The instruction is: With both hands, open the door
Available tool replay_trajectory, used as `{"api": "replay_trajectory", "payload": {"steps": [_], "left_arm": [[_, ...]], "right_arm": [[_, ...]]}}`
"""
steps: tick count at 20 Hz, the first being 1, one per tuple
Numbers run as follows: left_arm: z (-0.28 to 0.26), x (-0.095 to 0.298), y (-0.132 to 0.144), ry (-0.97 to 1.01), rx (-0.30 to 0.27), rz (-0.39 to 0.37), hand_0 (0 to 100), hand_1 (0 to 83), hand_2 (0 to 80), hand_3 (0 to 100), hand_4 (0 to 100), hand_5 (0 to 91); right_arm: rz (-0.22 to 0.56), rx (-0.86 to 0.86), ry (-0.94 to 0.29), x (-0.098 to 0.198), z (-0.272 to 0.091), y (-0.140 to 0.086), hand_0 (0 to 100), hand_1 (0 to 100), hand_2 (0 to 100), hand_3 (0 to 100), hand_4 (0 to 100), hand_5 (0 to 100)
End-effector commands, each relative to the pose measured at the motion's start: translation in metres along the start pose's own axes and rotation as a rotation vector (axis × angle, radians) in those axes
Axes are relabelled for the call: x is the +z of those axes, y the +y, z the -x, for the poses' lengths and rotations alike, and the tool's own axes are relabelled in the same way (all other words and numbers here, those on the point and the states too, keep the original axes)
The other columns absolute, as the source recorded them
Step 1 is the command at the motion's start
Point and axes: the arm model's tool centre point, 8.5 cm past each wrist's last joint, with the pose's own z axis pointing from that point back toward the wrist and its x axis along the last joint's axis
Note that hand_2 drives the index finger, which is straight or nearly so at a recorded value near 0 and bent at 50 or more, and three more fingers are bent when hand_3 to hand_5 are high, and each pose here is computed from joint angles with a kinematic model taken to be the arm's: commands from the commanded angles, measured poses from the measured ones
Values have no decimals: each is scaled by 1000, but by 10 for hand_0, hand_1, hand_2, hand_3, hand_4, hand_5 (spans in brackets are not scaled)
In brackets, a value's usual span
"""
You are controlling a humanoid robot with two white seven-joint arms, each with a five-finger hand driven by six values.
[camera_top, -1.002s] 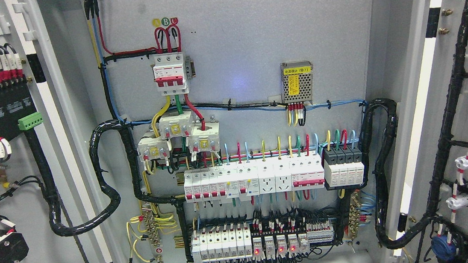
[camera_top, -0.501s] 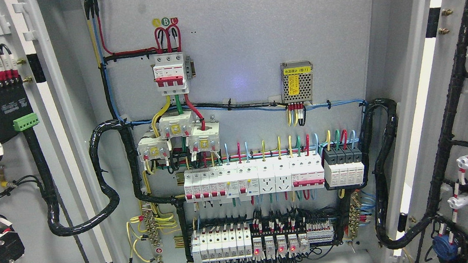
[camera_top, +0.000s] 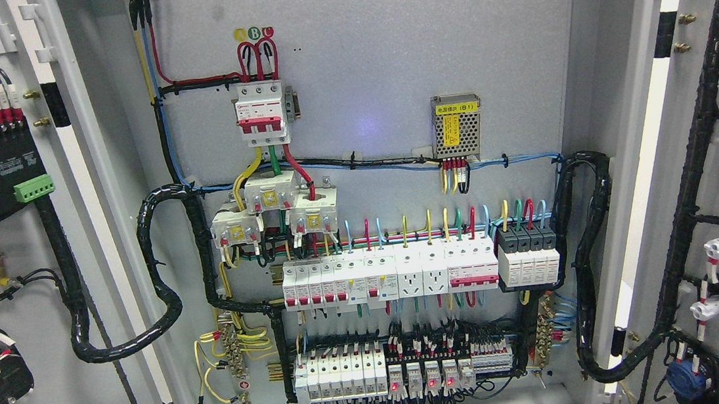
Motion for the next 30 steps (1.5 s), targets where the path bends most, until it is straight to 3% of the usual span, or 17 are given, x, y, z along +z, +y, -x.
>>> {"api": "replay_trajectory", "payload": {"steps": [1, 19, 30], "left_arm": [[-4, -3, 14, -2, -16, -30, 0, 0, 0, 0, 0, 0], [-6, -6, 20, -9, -25, -42, 0, 0, 0, 0, 0, 0], [-9, -8, 11, -15, -4, -19, 0, 0, 0, 0, 0, 0]], "right_arm": [[18, 14, -1, 3, -4, -8, 191, 0, 0, 0, 0, 0], [27, 27, 21, 10, -4, -13, 191, 0, 0, 0, 0, 0], [-30, 30, 0, -2, -12, -8, 191, 0, 0, 0, 0, 0]]}}
